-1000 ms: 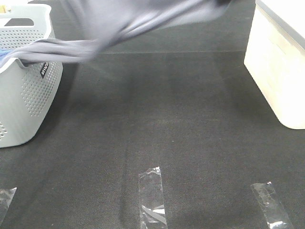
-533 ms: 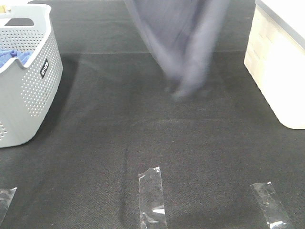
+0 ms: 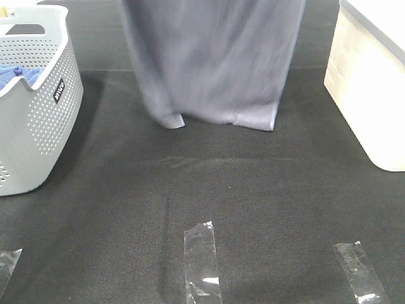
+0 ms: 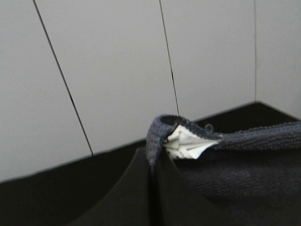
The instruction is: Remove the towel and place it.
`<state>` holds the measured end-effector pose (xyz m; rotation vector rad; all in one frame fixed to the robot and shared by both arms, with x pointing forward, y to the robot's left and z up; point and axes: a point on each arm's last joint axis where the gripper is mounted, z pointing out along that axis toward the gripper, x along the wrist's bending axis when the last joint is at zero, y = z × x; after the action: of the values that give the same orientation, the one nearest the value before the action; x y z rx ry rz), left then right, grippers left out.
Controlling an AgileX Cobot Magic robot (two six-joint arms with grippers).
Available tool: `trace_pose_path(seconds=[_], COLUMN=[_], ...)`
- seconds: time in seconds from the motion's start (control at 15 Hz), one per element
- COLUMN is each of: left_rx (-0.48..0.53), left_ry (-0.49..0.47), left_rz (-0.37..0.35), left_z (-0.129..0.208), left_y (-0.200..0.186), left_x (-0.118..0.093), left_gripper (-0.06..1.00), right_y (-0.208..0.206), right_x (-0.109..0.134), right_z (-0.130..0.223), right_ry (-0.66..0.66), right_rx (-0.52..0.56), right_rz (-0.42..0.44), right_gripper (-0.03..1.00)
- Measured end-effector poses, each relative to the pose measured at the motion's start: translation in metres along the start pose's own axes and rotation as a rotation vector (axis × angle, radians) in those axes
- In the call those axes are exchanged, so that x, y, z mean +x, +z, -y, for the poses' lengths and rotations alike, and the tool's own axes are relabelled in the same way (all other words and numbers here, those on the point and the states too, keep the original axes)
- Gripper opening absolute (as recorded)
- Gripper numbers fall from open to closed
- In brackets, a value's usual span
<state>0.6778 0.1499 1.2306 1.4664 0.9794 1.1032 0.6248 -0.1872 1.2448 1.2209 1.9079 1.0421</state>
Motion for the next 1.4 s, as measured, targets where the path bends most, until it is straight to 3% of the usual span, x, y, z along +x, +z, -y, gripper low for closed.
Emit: trace_pose_path(seconds=[0.33, 0.47, 0.6, 0.8, 0.87, 0.93, 1.0, 1.07, 1.2, 1.33, 1.4], left_rx=[0.392, 0.482, 0.481, 0.274, 0.115, 0.053, -0.167, -0.278, -0.512, -0.603, -0.598], left_ry=[-0.054, -0.044, -0.018, 0.07, 0.138, 0.161, 0.218, 0.229, 0.243, 0.257, 0.259], left_rz=[0.0, 0.002, 0.004, 0.0, 0.005, 0.005, -0.003, -0.012, -0.038, -0.047, -0.049], left_z=[0.063, 0.095, 0.123, 0.125, 0.112, 0.105, 0.067, 0.044, -0.006, -0.025, -0.025], left_y=[0.021, 0.038, 0.059, 0.078, 0.082, 0.082, 0.077, 0.071, 0.05, 0.038, 0.039], left_x=[-0.009, -0.015, -0.018, -0.012, -0.006, -0.003, 0.007, 0.012, 0.025, 0.028, 0.028], left_gripper=[0.0, 0.0, 0.0, 0.0, 0.0, 0.0, 0.0, 0.0, 0.0, 0.0, 0.0], right_y=[0.051, 0.078, 0.111, 0.141, 0.142, 0.138, 0.112, 0.09, 0.048, 0.027, 0.026], right_x=[0.003, 0.003, 0.0, -0.008, -0.013, -0.014, -0.017, -0.018, -0.018, -0.017, -0.018], right_z=[0.04, 0.056, 0.074, 0.075, 0.059, 0.052, 0.016, -0.004, -0.035, -0.048, -0.047], right_ry=[0.012, 0.021, -0.002, -0.074, -0.106, -0.115, -0.148, -0.166, -0.182, -0.188, -0.188], right_rx=[0.24, 0.313, 0.351, 0.2, 0.026, -0.031, -0.315, -0.465, -0.677, -0.75, -0.727], right_rz=[-0.035, -0.029, -0.002, 0.081, 0.119, 0.13, 0.174, 0.194, 0.223, 0.236, 0.236], right_gripper=[0.0, 0.0, 0.0, 0.0, 0.0, 0.0, 0.0, 0.0, 0.0, 0.0, 0.0])
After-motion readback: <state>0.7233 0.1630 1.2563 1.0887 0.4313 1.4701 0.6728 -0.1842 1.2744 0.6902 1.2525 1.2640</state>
